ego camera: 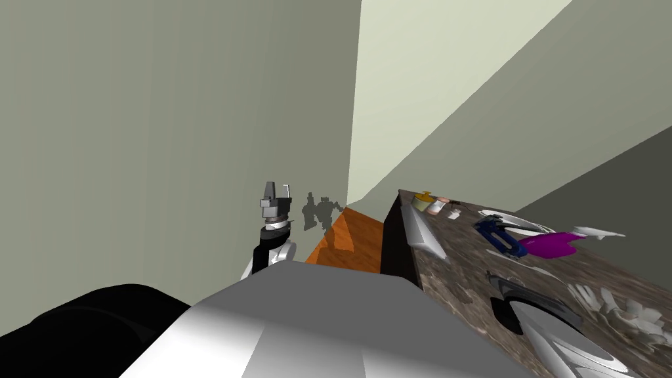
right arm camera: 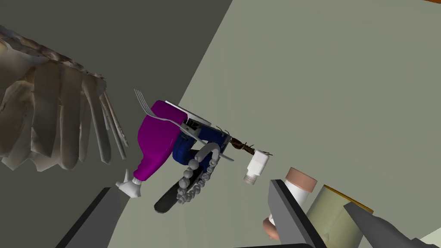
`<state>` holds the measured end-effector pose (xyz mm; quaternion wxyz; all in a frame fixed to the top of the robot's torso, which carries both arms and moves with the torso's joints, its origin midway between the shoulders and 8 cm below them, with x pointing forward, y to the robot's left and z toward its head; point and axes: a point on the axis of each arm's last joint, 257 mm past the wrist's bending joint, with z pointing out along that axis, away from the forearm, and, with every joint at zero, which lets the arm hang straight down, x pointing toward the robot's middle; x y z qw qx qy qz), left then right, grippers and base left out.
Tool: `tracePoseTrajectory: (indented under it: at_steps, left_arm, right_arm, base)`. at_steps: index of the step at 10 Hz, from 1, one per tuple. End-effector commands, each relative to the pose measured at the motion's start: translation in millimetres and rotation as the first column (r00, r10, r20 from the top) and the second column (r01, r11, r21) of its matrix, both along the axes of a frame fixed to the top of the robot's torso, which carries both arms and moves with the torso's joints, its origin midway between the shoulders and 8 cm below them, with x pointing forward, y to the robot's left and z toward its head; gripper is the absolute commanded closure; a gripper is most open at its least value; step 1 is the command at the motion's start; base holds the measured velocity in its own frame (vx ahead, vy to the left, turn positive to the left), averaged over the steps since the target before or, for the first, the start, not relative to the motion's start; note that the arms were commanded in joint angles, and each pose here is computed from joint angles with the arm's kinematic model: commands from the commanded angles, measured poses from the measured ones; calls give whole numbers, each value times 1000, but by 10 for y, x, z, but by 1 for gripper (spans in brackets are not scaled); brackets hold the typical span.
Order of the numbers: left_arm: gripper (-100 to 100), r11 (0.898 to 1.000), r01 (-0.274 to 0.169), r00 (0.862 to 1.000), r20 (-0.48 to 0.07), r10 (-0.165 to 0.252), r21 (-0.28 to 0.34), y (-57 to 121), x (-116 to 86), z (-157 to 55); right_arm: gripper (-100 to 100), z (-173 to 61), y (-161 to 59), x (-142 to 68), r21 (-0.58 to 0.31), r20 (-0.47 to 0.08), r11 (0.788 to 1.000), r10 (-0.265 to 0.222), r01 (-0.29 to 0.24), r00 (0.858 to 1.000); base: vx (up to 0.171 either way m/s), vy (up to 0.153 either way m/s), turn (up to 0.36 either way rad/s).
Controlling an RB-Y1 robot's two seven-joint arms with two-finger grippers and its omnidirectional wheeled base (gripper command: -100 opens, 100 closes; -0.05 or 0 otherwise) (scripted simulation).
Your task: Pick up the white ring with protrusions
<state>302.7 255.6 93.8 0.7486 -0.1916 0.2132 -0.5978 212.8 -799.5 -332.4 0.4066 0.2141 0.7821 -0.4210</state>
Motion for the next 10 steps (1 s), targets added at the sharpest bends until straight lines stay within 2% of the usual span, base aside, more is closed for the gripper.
tracePoseTrajectory:
  at_steps: [1, 2, 5, 6, 7, 9, 10]
  left_arm:
    - [0, 1000, 0, 1000, 0, 0, 0, 0, 0, 0]
    - [0, 1000, 0, 1000, 0, 0, 0, 0, 0, 0]
    - [0, 1000, 0, 1000, 0, 0, 0, 0, 0, 0]
    - [0, 1000, 0, 1000, 0, 0, 0, 0, 0, 0]
    - [0, 1000, 0, 1000, 0, 0, 0, 0, 0, 0]
    - [0, 1000, 0, 1000, 0, 0, 0, 0, 0, 0]
    - [0, 1000, 0, 1000, 0, 0, 0, 0, 0, 0]
  right_arm:
    - [-100, -3, 2, -8, 23, 40, 1000, -16, 15, 999]
    - [-100, 1, -78, -240, -13, -20, 1000, -16, 16, 1000]
    - [-100, 1, -78, -240, 23, 45, 999, -41, 40, 998]
    - [-100, 18, -154, -469, -14, -14, 999, -38, 38, 999]
    - [-100, 18, -154, -469, 3, 18, 999, -50, 50, 999]
    - [-100, 18, -154, -469, 19, 47, 998, -61, 60, 997]
    - [-100, 48, -227, -696, -16, -5, 998, -58, 58, 998]
  base:
    - [3, 0, -13]
    - [18, 4, 168]
    - [13, 0, 21]
    - [17, 6, 159]
    - [25, 0, 88]
    - [9, 0, -10]
    - [15, 4, 160]
